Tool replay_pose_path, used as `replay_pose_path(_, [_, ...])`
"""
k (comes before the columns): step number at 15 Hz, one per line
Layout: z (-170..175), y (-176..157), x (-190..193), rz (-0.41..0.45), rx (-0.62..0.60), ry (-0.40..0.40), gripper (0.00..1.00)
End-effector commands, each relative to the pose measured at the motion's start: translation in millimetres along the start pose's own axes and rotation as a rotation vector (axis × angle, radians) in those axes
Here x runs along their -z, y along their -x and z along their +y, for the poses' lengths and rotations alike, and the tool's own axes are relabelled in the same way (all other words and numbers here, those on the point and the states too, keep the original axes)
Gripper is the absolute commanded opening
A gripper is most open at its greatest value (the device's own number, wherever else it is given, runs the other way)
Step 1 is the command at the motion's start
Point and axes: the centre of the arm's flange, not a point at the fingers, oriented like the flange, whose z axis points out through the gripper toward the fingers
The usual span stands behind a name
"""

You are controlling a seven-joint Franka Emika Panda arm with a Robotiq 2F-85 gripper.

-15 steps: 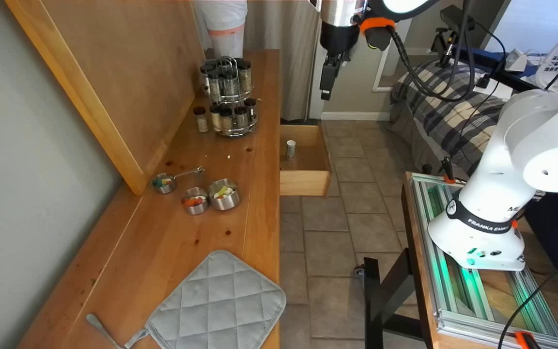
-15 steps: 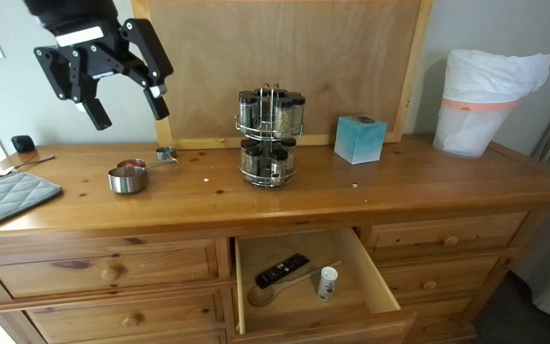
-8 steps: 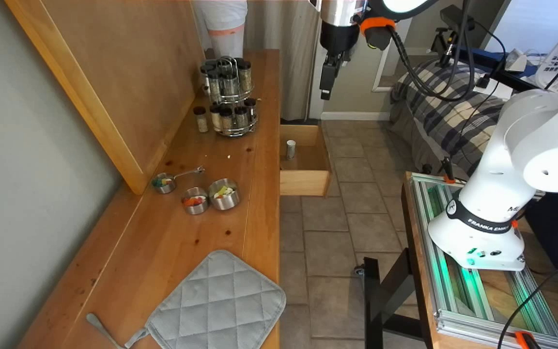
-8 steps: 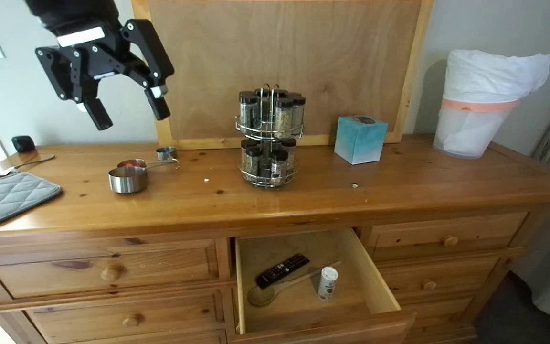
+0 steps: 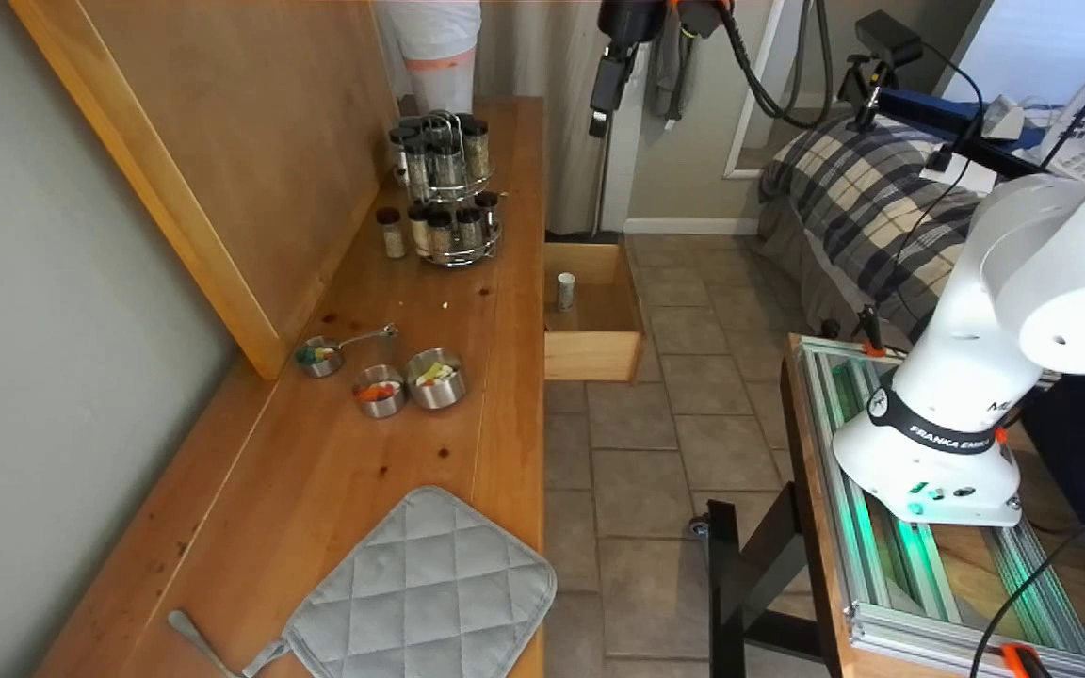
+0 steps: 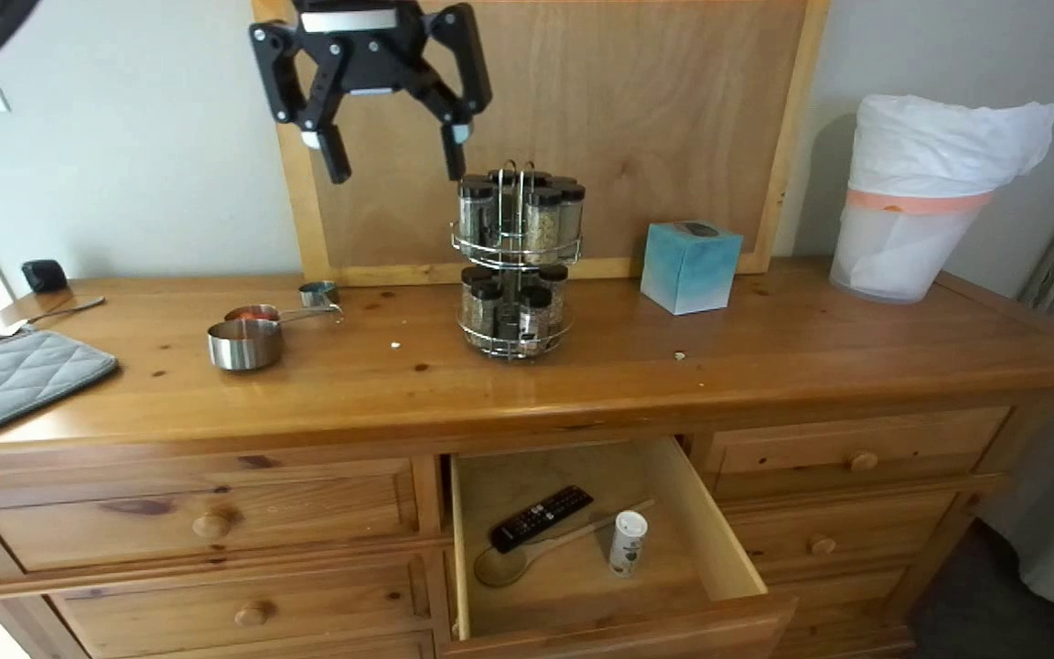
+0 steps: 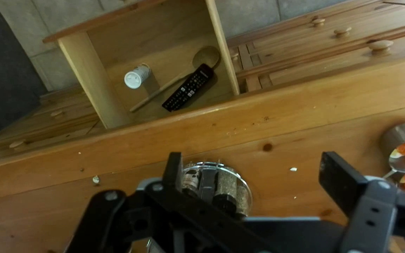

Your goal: Remove one container from the salt rack and put it on the table

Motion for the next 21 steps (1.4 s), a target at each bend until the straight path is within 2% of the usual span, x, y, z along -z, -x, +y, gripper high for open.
replay_pose_path(1, [42.3, -57.6, -3.9, 0.072, 0.003, -0.049, 1.00])
replay_pose_path(3, [50.0, -75.5, -17.6, 0.156, 0.011, -0.045, 1.00])
replay_pose_path(6, [59.4, -95.0, -46.6, 0.215, -0.008, -0.078, 1.00])
replay_pose_path(7, [65.1, -100.1, -57.4, 0.222, -0.048, -0.099, 1.00])
replay_pose_path(8, [47.3, -77.2, -41.9, 0.194, -0.027, -0.070, 1.00])
replay_pose_path(11, [56.2, -87.2, -63.3, 0.193, -0.053, -0.081, 1.00])
replay_pose_path(17, [58.2, -90.9, -59.2, 0.203, -0.055, -0.077, 1.00])
replay_pose_path(21, [62.9, -100.6, -81.1, 0.235, -0.069, -0.064, 1.00])
